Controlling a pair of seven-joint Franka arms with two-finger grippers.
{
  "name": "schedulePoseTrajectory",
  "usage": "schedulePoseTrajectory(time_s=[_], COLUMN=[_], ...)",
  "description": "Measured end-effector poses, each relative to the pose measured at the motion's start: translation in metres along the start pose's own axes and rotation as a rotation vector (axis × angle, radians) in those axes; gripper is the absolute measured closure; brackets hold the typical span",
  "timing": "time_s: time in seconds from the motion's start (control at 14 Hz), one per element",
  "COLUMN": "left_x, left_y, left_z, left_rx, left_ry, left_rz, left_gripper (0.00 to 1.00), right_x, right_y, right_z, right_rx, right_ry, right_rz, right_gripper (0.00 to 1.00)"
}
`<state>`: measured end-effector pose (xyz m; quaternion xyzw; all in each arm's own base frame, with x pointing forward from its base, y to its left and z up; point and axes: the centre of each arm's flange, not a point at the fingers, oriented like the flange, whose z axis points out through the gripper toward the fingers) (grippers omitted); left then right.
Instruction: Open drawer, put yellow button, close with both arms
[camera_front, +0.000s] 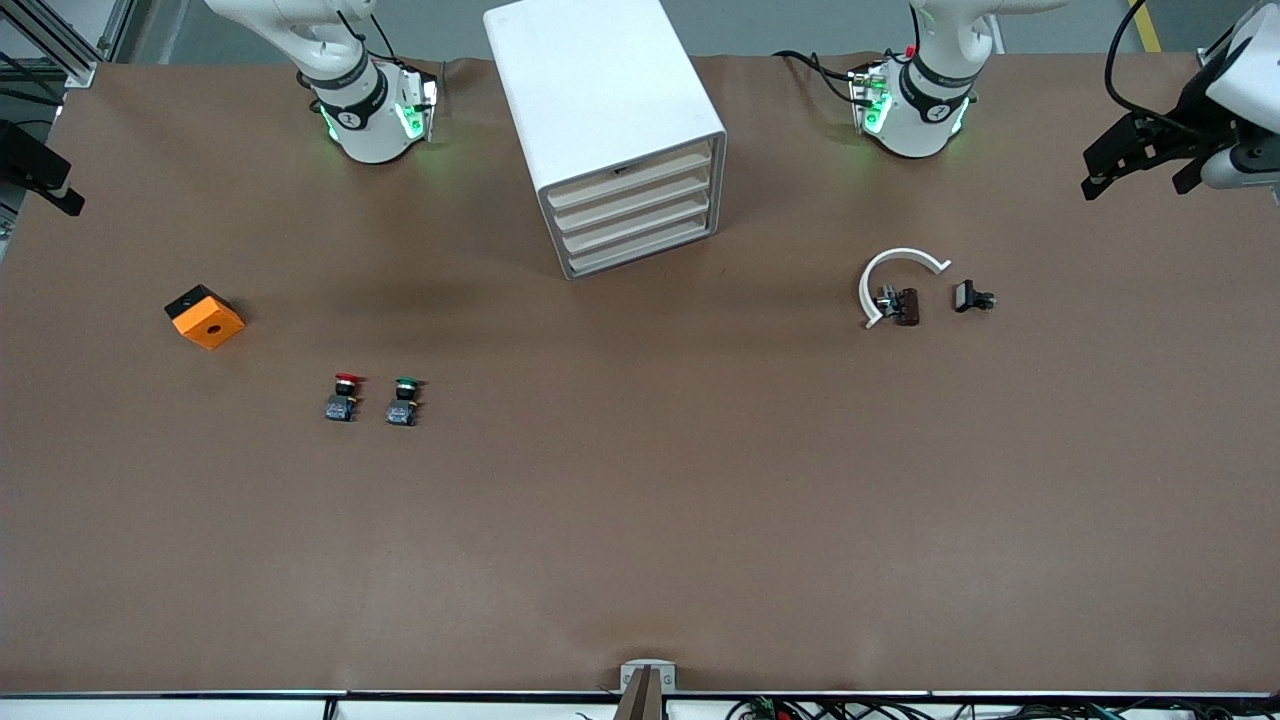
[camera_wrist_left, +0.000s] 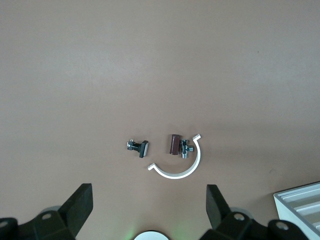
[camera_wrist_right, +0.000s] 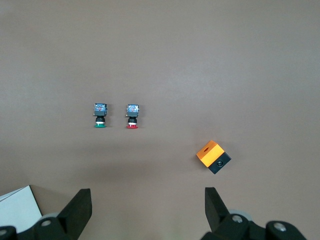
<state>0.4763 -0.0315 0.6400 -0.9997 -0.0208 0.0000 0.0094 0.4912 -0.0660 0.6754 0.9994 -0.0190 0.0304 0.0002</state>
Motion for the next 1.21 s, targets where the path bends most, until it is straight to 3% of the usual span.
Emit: schedulePoseTrajectory(time_s=[1.21], left_x=[0.005], left_y=[0.008], left_z=[-0.005], left_rx=[-0.001], left_ry=[0.009], left_rz=[0.015], left_gripper=[0.0], right_x=[0.001], right_y=[-0.001], right_z=[-0.009], right_rx=[0.001], right_ry=[0.032], right_rz=[0.0], right_gripper=[0.0])
